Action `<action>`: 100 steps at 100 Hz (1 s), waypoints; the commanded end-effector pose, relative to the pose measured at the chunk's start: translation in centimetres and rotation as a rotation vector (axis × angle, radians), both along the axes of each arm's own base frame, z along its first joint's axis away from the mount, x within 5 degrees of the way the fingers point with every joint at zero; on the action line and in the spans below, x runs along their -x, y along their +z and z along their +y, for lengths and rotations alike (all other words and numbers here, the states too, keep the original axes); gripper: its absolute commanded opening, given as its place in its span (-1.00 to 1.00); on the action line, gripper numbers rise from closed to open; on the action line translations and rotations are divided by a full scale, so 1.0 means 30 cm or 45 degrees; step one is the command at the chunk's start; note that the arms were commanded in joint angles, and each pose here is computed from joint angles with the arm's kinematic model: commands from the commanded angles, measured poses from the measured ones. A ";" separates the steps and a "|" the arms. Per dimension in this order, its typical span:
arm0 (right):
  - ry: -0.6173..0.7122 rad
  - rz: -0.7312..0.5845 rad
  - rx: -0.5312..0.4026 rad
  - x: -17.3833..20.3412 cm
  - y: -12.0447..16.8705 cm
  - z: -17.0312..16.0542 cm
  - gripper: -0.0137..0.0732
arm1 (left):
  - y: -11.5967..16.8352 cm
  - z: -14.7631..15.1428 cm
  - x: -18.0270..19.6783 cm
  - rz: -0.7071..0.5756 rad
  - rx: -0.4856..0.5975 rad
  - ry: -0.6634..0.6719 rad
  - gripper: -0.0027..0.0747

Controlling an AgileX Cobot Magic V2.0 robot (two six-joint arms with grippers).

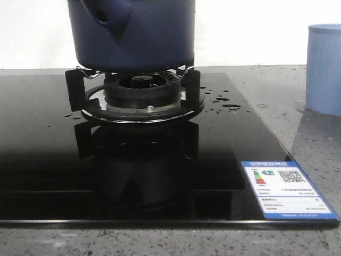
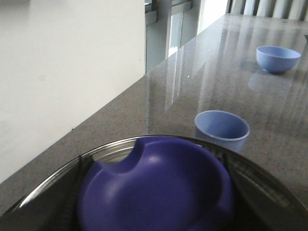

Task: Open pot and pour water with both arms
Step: 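Lower the glass lid onto the pot with the left gripper and release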

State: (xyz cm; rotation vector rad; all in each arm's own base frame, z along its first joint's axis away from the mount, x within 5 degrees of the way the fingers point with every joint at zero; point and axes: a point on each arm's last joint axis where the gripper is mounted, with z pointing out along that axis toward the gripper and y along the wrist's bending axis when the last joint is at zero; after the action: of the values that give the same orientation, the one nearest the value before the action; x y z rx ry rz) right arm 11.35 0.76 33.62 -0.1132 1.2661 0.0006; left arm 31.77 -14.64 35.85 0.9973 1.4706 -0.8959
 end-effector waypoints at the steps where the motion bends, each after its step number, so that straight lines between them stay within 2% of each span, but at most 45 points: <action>1: -0.005 -0.102 -0.008 0.036 0.044 -0.002 -0.85 | 0.074 -0.009 0.004 -0.074 0.121 0.004 -0.39; 34: -0.020 -0.084 -0.001 0.053 0.041 -0.005 -0.85 | 0.014 -0.015 -0.055 -0.042 0.118 0.058 -0.39; 42: -0.020 -0.082 -0.001 0.052 0.041 -0.005 -0.85 | 0.013 -0.015 -0.055 -0.063 0.108 0.055 -0.32; 47: -0.020 -0.079 -0.001 0.052 0.040 -0.005 -0.85 | 0.013 -0.014 -0.056 -0.079 0.100 0.059 -0.18; 62: -0.025 -0.063 -0.001 0.050 0.036 -0.006 -0.85 | 0.016 -0.012 -0.059 -0.078 0.103 0.081 0.60; 69: -0.028 -0.050 -0.001 0.049 0.034 -0.006 -0.85 | 0.040 -0.009 -0.042 -0.101 0.116 0.071 0.73; 80: -0.029 -0.048 -0.001 0.049 0.033 -0.007 -0.85 | 0.104 0.004 0.001 -0.169 0.132 0.080 0.66; 87: -0.029 -0.048 -0.001 0.049 0.033 -0.007 -0.85 | 0.167 0.025 0.047 -0.237 0.148 0.094 0.51; 94: -0.029 -0.048 -0.001 0.049 0.033 -0.007 -0.85 | 0.230 0.049 0.095 -0.270 0.178 0.135 0.24; 100: -0.029 -0.048 -0.001 0.050 0.033 -0.007 -0.85 | 0.279 0.075 0.134 -0.296 0.192 0.189 -0.06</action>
State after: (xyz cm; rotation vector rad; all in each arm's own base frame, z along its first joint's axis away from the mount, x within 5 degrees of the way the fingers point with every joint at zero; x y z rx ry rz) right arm 10.14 0.49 33.35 -0.0933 1.3158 -0.0245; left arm 30.67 -13.63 39.21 0.9333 1.3626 -0.7461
